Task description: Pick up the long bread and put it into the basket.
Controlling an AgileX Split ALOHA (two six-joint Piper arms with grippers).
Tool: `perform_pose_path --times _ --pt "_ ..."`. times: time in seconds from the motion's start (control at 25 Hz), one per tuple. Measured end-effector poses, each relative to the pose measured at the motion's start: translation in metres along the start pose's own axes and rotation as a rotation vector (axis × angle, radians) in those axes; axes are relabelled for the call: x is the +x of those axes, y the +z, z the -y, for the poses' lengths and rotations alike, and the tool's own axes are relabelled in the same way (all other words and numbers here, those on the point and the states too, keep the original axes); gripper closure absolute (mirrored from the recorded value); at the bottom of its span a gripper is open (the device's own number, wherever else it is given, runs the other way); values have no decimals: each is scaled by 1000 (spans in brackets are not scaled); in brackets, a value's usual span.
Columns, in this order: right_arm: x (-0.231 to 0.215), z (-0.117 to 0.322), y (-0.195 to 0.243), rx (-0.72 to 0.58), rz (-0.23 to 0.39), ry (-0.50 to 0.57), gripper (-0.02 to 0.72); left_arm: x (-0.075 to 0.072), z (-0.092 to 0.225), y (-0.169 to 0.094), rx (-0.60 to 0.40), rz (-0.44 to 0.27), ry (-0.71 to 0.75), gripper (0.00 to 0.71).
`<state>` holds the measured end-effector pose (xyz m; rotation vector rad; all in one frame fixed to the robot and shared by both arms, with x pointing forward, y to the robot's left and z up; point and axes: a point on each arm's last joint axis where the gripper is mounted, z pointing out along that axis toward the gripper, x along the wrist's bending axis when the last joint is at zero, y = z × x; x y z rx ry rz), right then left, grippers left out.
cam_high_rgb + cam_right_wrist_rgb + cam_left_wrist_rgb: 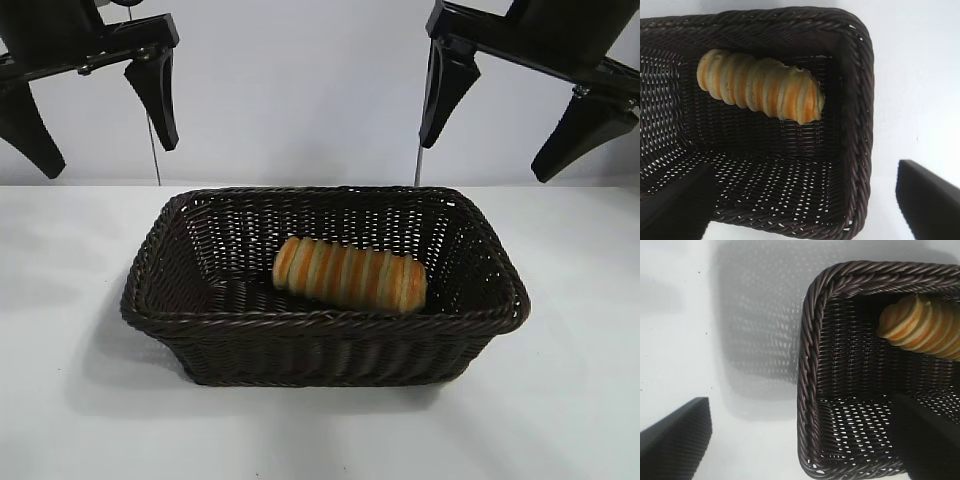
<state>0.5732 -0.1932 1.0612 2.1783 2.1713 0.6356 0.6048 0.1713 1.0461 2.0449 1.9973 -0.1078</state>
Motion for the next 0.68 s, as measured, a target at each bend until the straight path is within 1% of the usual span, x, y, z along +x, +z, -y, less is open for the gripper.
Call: perform_pose_path --times 0.68 --pt "1 -3 0 -34 -8 3 8 0 0 0 0 0 0 16"
